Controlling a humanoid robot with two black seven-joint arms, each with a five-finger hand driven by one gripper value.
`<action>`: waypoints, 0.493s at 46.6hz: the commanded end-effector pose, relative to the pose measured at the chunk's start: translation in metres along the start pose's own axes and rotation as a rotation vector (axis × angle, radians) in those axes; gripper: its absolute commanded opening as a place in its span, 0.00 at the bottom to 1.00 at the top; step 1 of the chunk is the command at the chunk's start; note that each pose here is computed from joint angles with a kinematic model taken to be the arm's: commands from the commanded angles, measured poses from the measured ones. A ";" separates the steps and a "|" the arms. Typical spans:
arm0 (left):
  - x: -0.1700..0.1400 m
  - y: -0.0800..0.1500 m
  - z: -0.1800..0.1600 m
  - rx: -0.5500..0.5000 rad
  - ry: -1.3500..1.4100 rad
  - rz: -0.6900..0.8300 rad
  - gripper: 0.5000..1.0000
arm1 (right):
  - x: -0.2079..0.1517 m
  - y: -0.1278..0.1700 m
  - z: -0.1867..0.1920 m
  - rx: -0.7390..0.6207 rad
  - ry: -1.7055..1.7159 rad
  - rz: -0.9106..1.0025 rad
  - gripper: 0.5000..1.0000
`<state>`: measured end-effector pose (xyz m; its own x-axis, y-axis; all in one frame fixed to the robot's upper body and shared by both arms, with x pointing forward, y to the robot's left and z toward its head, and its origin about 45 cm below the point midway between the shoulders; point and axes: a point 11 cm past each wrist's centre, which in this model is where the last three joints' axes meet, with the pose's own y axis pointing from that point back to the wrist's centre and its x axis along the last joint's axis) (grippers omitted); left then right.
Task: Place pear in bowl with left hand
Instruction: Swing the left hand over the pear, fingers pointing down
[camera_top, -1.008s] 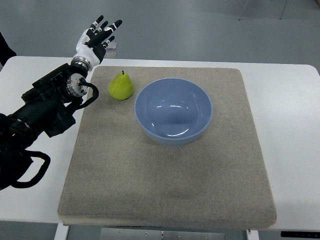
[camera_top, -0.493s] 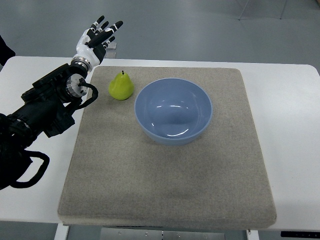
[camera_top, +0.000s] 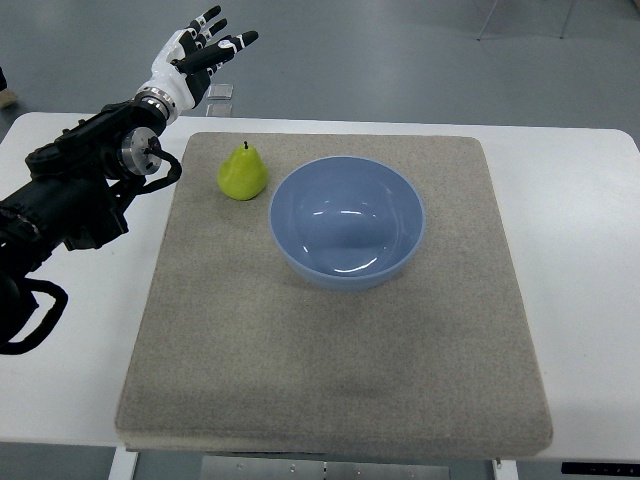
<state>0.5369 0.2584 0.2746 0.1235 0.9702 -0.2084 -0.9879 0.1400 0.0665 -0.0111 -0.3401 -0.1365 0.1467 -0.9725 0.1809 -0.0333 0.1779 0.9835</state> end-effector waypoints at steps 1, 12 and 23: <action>-0.003 -0.001 0.003 0.005 -0.041 -0.031 0.98 | 0.000 0.000 0.000 0.000 0.000 0.001 0.85; -0.004 -0.001 0.018 0.027 -0.217 -0.132 0.98 | 0.000 0.000 0.000 0.000 0.000 0.001 0.85; -0.002 0.005 0.028 0.092 -0.456 -0.310 0.98 | -0.001 0.000 0.000 0.000 0.000 -0.002 0.85</action>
<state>0.5356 0.2598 0.2991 0.4079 0.8991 0.1590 -0.9112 0.3898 0.1330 -0.0110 -0.3402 -0.1365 0.1469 -0.9724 0.1812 -0.0334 0.1782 0.9834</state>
